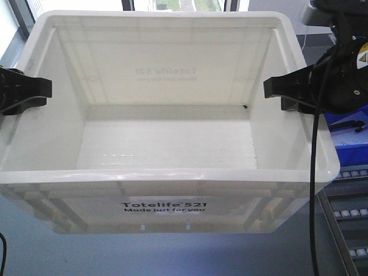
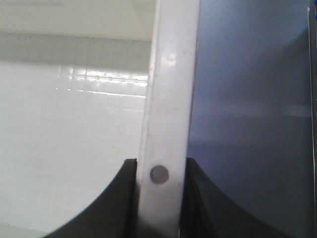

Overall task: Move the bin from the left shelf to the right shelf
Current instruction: 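Keep gripping the tote rims while the base turns toward other shelving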

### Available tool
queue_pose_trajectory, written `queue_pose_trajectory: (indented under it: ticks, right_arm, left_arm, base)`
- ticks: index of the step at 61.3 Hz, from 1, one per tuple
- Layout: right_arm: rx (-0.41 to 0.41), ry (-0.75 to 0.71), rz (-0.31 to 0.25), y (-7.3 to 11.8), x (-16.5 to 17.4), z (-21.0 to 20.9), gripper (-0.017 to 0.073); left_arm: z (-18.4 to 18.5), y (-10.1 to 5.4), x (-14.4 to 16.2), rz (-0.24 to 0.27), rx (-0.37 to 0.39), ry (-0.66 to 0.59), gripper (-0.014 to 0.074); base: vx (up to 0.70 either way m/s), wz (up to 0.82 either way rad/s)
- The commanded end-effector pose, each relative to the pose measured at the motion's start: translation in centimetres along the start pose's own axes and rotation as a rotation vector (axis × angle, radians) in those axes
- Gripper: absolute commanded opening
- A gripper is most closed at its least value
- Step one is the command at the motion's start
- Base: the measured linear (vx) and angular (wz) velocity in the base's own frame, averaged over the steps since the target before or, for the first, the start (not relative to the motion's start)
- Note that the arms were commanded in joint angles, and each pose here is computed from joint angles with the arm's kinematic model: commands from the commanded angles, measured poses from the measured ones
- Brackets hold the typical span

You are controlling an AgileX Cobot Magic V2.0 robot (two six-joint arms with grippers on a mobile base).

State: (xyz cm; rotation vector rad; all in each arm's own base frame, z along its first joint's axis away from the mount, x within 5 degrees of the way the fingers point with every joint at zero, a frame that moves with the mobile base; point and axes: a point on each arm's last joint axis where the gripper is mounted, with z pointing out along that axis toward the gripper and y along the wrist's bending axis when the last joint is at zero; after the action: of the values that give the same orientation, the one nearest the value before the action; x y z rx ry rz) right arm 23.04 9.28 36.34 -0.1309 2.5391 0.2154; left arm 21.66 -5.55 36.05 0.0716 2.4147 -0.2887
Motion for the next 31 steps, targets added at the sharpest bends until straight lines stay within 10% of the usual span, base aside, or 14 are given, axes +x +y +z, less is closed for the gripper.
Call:
queue_pose_trajectory:
  ticks: [1, 31]
  right_arm:
    - [0.019, -0.186, -0.063, -0.43, -1.63, -2.26, 0.0001]
    - [0.019, -0.186, -0.063, -0.43, -1.63, -2.26, 0.0001]
  left_arm:
    - [-2.42, -0.47, -1.72, 0.040, 0.026, -0.185, 0.0109]
    - [-2.42, -0.47, -1.72, 0.040, 0.026, -0.185, 0.0109]
  base:
    - [0.28, 0.01]
    - [0.26, 0.03]
